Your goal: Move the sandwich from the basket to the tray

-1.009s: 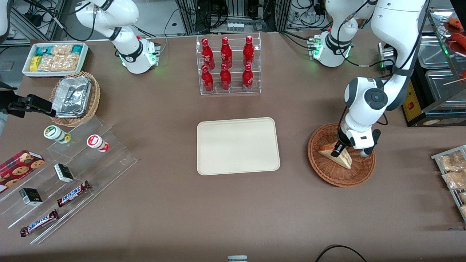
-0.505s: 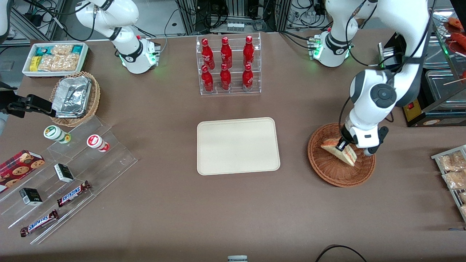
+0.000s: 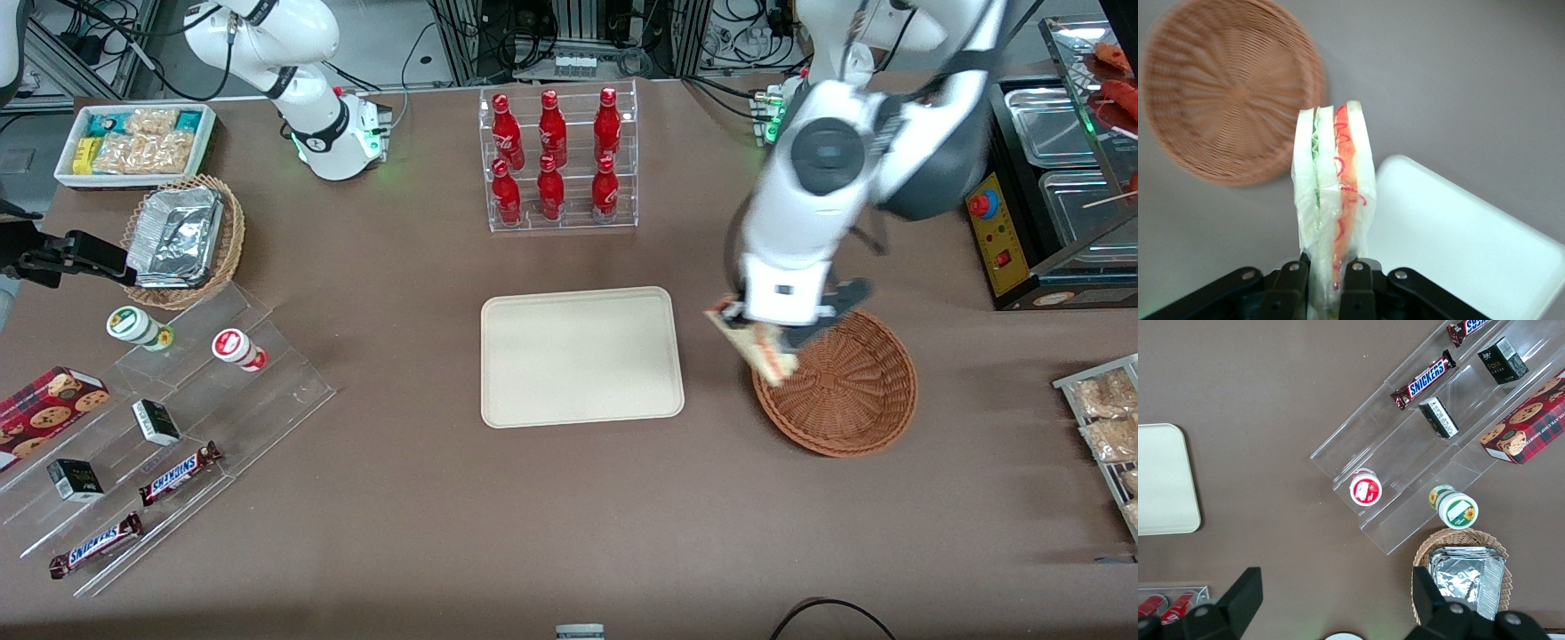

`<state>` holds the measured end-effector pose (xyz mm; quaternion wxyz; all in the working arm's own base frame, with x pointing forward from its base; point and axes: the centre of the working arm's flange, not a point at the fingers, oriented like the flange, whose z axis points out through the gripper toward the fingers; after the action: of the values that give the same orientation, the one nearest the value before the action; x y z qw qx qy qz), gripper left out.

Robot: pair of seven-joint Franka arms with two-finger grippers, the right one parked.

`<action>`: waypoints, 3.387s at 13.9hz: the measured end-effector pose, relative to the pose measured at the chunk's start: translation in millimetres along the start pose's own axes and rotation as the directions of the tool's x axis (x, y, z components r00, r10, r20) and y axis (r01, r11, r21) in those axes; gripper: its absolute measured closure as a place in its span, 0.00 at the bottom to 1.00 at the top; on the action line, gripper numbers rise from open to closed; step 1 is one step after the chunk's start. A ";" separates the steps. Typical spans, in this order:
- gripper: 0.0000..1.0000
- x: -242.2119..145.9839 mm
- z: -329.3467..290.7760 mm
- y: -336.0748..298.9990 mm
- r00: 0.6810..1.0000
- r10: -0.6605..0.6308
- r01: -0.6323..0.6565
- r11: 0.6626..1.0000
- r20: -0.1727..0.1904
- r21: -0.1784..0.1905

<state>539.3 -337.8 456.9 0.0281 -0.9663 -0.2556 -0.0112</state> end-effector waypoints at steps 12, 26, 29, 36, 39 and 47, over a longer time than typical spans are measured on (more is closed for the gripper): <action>0.83 -153.1 170.9 146.1 0.920 0.375 -0.378 0.926 -0.114 -0.004; 0.19 -167.4 186.2 159.8 0.864 0.484 -0.489 0.872 -0.137 -0.004; 0.00 -152.0 132.2 156.7 0.887 0.439 -0.448 0.894 -0.143 -0.031; 0.00 -44.5 -42.8 63.0 0.962 0.245 -0.250 0.968 -0.123 -0.025; 0.00 -9.9 -79.4 20.1 0.970 0.219 -0.220 0.975 -0.106 -0.003; 0.00 108.6 -150.3 -143.0 0.957 0.290 -0.290 0.957 -0.017 0.013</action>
<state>561.9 -169.1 617.9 0.0369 -0.9930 -0.1110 -0.0147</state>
